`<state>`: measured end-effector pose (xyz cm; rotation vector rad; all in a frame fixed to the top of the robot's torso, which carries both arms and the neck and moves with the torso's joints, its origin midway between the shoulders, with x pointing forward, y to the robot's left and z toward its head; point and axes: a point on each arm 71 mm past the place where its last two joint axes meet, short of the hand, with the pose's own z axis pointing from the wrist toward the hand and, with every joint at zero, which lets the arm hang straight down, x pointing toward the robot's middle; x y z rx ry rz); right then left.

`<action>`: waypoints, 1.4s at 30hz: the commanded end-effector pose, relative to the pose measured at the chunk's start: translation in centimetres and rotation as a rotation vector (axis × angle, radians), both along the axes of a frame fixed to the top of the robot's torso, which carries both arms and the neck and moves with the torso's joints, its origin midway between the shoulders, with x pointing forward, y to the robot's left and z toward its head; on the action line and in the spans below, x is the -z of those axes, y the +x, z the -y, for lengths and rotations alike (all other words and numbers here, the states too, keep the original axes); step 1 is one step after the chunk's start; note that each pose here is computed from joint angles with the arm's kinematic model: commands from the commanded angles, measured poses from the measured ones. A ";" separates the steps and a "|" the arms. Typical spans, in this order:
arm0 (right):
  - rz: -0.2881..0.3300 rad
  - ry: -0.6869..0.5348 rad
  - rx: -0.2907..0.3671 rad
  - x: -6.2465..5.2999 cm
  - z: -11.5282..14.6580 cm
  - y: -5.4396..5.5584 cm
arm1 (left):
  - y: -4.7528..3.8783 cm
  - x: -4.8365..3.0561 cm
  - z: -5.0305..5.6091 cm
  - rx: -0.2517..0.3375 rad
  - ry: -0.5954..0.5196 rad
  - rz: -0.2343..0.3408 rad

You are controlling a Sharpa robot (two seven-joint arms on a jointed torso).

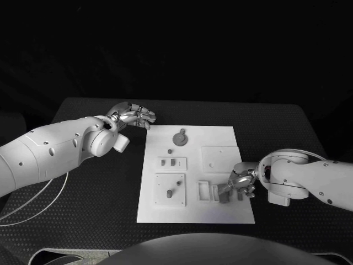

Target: Assemble the parts on the task board

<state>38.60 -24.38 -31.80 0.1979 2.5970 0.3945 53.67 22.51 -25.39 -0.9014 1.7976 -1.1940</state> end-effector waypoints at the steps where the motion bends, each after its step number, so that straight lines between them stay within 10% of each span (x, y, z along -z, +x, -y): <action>1: 0.004 -0.001 -0.001 0.3 -0.1 0.0 | -0.06 -0.09 0.3 0.013 -0.015 0.000; 31: 0.055 0.050 0.065 0.4 -0.2 -0.2 | -0.05 -0.09 0.3 0.012 -0.015 -0.001; 42: 0.104 0.113 0.102 -3.5 -0.4 1.3 | -0.05 -0.07 0.3 0.016 -0.015 -0.004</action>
